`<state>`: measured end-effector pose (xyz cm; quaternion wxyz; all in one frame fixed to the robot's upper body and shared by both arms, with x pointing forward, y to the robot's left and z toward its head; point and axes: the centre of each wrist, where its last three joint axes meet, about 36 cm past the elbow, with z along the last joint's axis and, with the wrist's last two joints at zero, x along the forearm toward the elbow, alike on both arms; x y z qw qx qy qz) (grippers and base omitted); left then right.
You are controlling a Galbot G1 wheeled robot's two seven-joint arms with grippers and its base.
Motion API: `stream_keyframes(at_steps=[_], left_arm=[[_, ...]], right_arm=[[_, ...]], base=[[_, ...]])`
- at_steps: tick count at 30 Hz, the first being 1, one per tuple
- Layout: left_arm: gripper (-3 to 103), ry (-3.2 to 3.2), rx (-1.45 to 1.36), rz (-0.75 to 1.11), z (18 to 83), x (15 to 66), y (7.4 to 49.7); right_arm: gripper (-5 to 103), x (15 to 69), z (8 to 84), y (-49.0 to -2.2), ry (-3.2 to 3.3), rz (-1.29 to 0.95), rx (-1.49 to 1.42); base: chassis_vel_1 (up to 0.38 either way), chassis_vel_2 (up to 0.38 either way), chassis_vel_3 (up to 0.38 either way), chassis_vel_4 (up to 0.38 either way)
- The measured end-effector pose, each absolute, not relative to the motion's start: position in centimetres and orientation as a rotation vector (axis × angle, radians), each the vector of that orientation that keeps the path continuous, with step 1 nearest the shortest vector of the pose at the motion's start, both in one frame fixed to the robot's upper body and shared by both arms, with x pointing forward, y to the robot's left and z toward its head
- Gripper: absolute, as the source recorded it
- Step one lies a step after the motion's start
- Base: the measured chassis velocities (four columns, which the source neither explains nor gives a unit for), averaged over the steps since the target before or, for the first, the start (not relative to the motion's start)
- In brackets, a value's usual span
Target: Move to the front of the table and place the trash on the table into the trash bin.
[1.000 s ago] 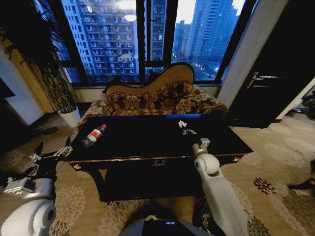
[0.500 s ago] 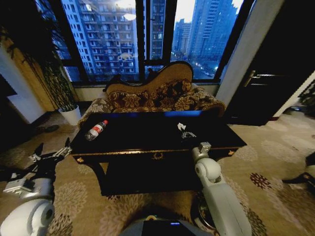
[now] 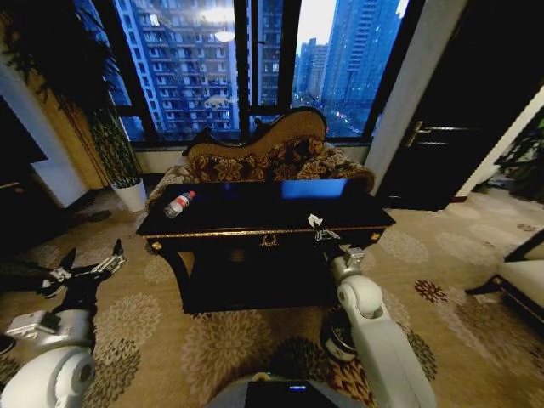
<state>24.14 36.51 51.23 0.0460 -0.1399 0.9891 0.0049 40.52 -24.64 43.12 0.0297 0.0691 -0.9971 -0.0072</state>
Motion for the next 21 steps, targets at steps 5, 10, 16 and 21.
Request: stream_keyframes(at_steps=[5,10,16,21], left_arm=[[100,3.019,-0.432,0.013,51.2,24.0,36.5],[100,3.005,-0.441,0.022,51.1,23.8,36.9],[100,3.006,-0.448,0.013,50.7,23.9,37.3],[100,3.008,-0.459,0.011,50.2,23.9,37.5]], right_arm=[[1,40.6,40.5,-26.1,-3.008,0.017,0.145],[1,39.7,36.1,-31.2,-2.868,0.09,-0.023],[1,38.8,33.1,-35.7,-2.756,0.225,-0.157],[1,38.8,29.1,-38.0,-2.62,0.344,-0.225]], base=[[0.01,-0.006,-0.005,0.02],[-0.005,0.003,0.007,-0.011],[0.0,0.0,0.0,0.0],[0.0,0.0,0.0,0.0]])
